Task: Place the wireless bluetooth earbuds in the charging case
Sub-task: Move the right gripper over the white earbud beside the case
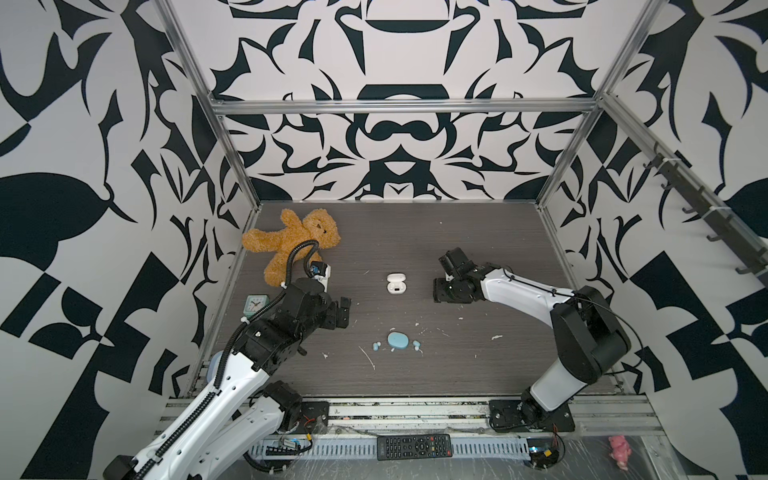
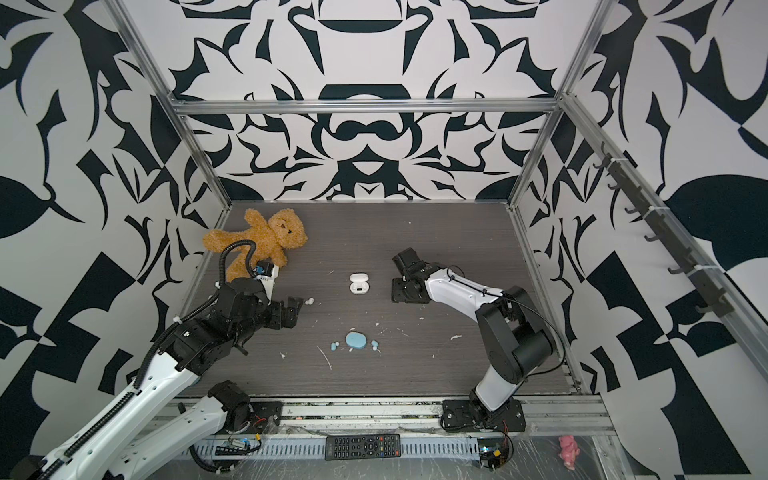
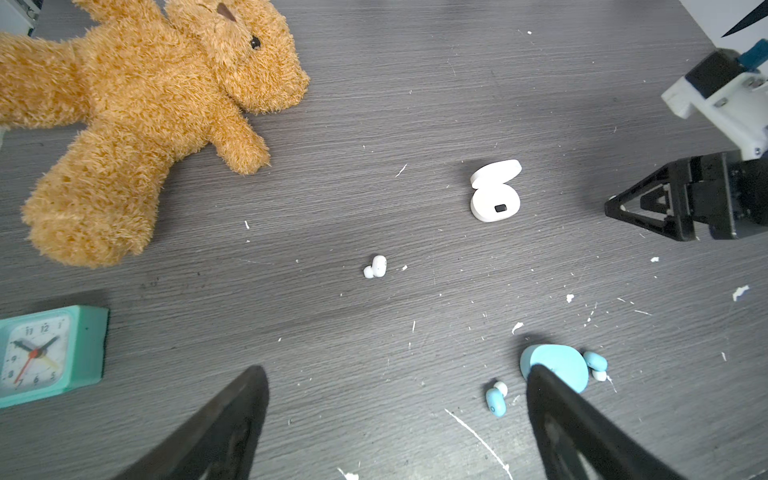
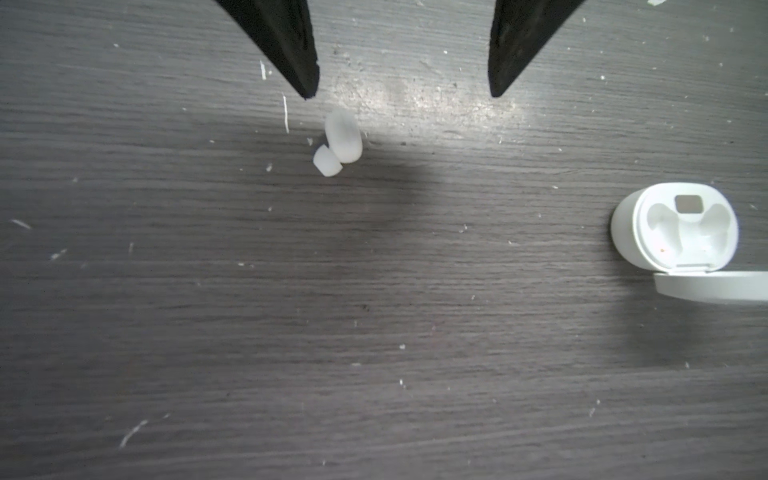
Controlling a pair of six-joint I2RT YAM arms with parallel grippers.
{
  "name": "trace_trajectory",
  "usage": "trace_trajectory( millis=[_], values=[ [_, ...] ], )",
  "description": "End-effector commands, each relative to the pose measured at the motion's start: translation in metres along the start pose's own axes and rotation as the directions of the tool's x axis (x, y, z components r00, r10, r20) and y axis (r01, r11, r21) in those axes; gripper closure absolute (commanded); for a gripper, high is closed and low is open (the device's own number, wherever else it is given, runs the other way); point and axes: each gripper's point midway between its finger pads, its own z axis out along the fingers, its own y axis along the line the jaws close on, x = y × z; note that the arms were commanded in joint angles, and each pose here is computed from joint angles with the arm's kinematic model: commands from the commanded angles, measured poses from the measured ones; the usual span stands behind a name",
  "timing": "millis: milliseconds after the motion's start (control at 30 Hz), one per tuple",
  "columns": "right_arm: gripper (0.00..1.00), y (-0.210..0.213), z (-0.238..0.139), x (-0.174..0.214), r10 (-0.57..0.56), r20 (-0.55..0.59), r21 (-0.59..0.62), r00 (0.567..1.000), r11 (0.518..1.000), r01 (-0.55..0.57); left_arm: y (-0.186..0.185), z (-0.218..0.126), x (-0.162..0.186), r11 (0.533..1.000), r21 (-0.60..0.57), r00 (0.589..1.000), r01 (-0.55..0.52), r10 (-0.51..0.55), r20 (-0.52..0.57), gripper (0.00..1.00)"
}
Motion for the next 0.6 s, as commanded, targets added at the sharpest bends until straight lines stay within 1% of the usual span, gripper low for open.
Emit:
trace_trajectory(
  millis=[0,333,567],
  values=[
    [0.33,-0.0003,0.0007,-0.0078,-0.008,0.032,0.001,0.999,1.0,0.008,0.0011,0.0035,0.0013,1.0,-0.007,1.0,-0.004,0.004,-0.003,0.01],
    [0.33,-0.0017,0.0037,-0.0091,-0.001,0.043,-0.009,0.999,1.0,0.001,0.0017,0.0032,0.0011,1.0,-0.01,1.0,-0.008,0.008,-0.001,0.01],
    [0.33,-0.0091,0.007,-0.006,0.009,0.039,0.006,0.999,1.0,-0.009,0.0007,0.0042,0.0015,1.0,-0.007,1.0,-0.007,0.007,-0.007,0.01]
  ],
)
